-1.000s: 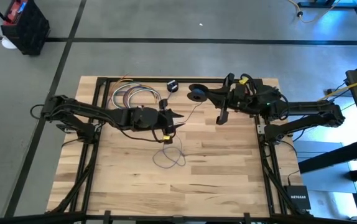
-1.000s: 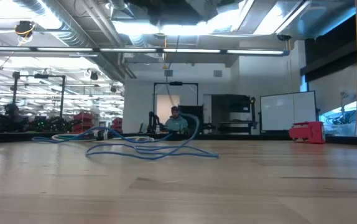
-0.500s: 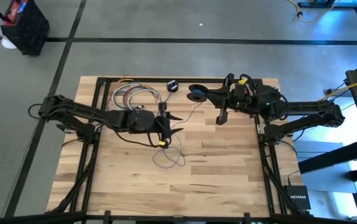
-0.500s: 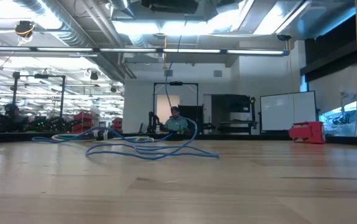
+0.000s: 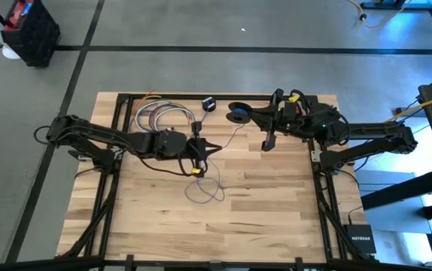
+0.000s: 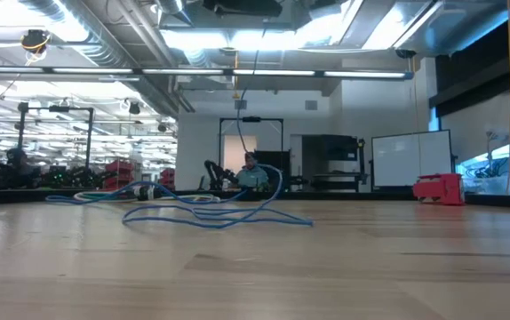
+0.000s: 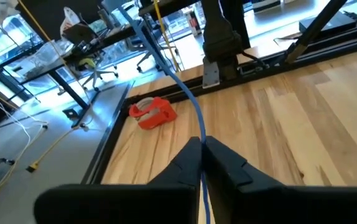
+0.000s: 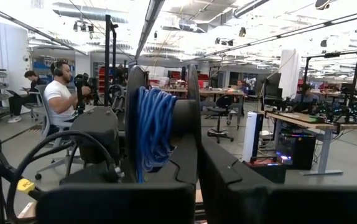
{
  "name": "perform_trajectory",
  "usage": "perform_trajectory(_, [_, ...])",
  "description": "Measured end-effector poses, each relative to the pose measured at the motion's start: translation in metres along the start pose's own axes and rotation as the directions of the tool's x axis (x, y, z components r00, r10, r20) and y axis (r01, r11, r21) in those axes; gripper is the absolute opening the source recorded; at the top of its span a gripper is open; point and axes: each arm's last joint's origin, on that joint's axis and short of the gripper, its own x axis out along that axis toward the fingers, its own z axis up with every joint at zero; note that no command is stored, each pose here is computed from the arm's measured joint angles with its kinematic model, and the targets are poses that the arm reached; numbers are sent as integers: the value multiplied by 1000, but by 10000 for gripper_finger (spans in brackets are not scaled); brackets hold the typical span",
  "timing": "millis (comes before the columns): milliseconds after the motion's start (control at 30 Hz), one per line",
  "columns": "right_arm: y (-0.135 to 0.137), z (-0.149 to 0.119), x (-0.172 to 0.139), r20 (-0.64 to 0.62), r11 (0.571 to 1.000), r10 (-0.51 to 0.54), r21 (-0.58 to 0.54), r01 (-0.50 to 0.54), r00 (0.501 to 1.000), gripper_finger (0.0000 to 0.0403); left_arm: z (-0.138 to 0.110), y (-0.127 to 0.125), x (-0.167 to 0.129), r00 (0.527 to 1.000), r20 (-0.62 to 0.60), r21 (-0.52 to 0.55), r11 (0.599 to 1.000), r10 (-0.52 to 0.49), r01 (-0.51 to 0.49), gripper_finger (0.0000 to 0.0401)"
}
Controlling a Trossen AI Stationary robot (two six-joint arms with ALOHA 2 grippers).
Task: Coil cords
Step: Coil the blue wire onto the black spool
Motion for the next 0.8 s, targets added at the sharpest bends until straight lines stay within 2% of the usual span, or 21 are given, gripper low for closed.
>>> perform_trajectory(100, [0,0,0,1,1000,12,0,-12,1000,5,-3,5,2,1000,-19,-12,1000,20,-20,5])
perform_trajectory(233, [2,-3,0,-29,999,43,-7,-43,999,5,-7,13,-1,986,-96,-15,990,135,-138,5])
perform_trajectory(400, [2,-12,-1,-116,997,52,-53,-59,992,5,-6,24,-23,969,-155,-26,980,191,-198,3])
perform_trajectory(700, [5,-33,3,-277,982,59,-157,-106,959,5,16,51,-73,968,-44,-157,956,246,-250,4])
perform_trajectory(800, [6,-45,8,-334,973,20,-209,-95,942,5,21,60,-89,963,-6,-190,945,271,-267,2])
